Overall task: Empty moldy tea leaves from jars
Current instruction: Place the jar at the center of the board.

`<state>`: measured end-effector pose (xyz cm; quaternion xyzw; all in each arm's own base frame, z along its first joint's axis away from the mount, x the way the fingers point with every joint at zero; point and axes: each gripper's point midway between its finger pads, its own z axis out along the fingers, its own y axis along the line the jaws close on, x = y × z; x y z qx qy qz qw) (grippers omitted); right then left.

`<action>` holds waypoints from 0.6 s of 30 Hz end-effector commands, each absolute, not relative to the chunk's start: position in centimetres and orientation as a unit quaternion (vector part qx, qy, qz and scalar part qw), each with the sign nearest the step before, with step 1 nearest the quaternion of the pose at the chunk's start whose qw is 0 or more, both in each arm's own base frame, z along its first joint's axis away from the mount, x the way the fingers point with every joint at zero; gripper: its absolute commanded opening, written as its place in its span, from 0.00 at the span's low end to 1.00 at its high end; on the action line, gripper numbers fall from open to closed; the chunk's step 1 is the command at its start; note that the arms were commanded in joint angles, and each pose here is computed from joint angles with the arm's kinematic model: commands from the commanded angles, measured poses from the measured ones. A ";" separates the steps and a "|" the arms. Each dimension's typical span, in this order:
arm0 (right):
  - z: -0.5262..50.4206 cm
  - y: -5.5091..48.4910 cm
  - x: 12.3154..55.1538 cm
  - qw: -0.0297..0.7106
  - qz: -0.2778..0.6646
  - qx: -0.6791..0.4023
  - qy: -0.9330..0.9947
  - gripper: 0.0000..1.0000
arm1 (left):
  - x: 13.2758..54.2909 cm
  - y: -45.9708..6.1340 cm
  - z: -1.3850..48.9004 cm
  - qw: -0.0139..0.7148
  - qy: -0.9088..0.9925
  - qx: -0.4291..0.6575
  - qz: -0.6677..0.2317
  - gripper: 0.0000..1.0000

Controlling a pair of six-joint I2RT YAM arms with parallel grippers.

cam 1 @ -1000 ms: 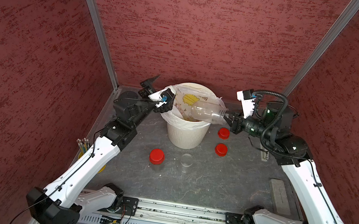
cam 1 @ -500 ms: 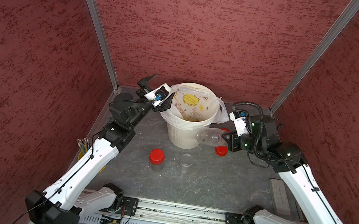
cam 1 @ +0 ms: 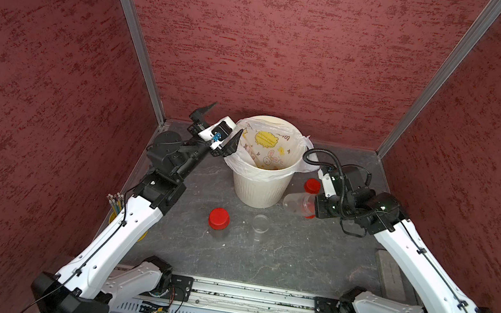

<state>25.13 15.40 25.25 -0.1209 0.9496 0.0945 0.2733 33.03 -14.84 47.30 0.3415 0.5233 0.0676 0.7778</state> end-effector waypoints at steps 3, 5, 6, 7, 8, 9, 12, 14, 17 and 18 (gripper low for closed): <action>23.6 14.7 25.0 0.256 0.055 -0.094 0.960 0.00 | 32.8 -14.9 47.3 0.780 0.520 0.343 0.056 1.00; 22.8 14.6 24.8 0.244 0.043 -0.089 0.965 0.00 | 32.9 -14.9 47.2 0.780 0.521 0.343 0.057 1.00; 22.3 14.6 24.6 0.236 0.039 -0.089 0.967 0.00 | 32.9 -14.8 47.2 0.780 0.521 0.341 0.058 1.00; 21.7 14.7 24.4 0.228 0.034 -0.088 0.969 0.00 | 33.0 -14.8 47.1 0.779 0.523 0.340 0.058 1.00; 21.3 14.8 24.2 0.221 0.032 -0.089 0.971 0.00 | 33.1 -14.7 47.0 0.778 0.524 0.340 0.058 1.00; 20.8 14.9 24.1 0.214 0.030 -0.087 0.973 0.00 | 33.1 -14.8 46.8 0.778 0.525 0.341 0.057 1.00; 19.9 15.1 23.7 0.203 0.024 -0.086 0.975 0.00 | 33.0 -14.8 46.7 0.777 0.525 0.344 0.057 1.00; 19.6 15.1 23.7 0.199 0.018 -0.083 0.976 0.00 | 33.0 -14.8 46.6 0.776 0.526 0.344 0.057 1.00; 18.7 15.2 23.4 0.191 0.017 -0.083 0.978 0.00 | 33.0 -14.8 46.6 0.776 0.526 0.344 0.057 1.00; 18.3 15.2 23.3 0.186 0.015 -0.083 0.979 0.00 | 33.0 -14.8 46.6 0.776 0.526 0.344 0.057 1.00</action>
